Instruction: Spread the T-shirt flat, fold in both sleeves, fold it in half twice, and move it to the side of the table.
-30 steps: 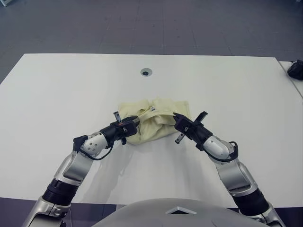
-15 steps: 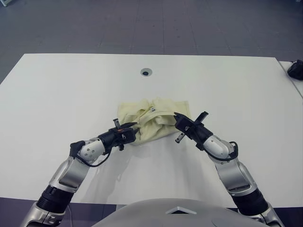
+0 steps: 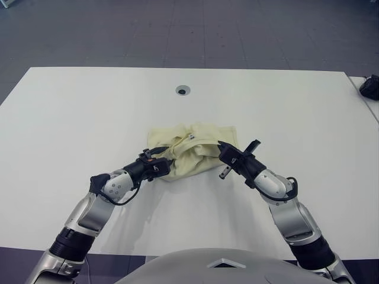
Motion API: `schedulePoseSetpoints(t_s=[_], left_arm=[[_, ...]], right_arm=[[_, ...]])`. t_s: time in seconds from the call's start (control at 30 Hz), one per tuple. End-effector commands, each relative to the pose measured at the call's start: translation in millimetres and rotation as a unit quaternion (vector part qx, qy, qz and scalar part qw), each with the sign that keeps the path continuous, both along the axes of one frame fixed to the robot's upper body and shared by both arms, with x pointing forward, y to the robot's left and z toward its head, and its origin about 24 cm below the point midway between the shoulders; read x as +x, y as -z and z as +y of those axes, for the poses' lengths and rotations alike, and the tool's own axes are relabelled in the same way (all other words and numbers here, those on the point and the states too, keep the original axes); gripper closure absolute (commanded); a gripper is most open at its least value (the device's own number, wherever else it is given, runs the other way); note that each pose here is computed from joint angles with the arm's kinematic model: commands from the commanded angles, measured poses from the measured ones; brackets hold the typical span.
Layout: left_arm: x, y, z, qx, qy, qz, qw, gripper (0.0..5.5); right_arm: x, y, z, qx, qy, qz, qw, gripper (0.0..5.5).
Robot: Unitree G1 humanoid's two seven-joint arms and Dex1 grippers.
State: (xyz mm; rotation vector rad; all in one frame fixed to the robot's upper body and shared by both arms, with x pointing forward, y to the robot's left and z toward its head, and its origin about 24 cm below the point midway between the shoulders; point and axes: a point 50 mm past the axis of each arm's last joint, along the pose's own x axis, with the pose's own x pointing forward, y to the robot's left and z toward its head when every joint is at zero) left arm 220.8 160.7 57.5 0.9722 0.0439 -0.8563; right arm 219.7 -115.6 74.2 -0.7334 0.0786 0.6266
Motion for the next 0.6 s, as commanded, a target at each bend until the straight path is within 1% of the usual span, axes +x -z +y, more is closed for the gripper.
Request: schedulePoseSetpoints(t_s=[0.03,0.3,0.37,0.43,0.5,0.6], left_arm=[[0,-2,-1,-0.003,0.004,-0.012,1.000,3.99],[2,-3,3,0.006,0.003,-0.019,1.000,5.40],[3,-6,4,-0.006,-0.002,-0.015,1.000,5.48],[10,-19,4,-0.046,-0.009,-0.011,0.999,5.48],[31,-44,5,-0.075,-0.007,-0.031,0.997,5.48],[69,-79,8,-0.083,-0.010,-0.072,0.994,5.48]], right_arm=[[-1,0,1,0.002,0.000,0.002,1.000,5.50],[0,-1,-1,0.005,0.008,-0.003,1.000,5.50],[3,-4,-5,0.012,0.017,-0.008,1.000,5.50],[10,-11,-12,0.029,0.033,-0.012,0.999,5.50],[26,-23,-23,0.044,0.051,-0.027,0.997,5.50],[55,-42,-37,0.055,0.067,-0.054,0.995,5.50]])
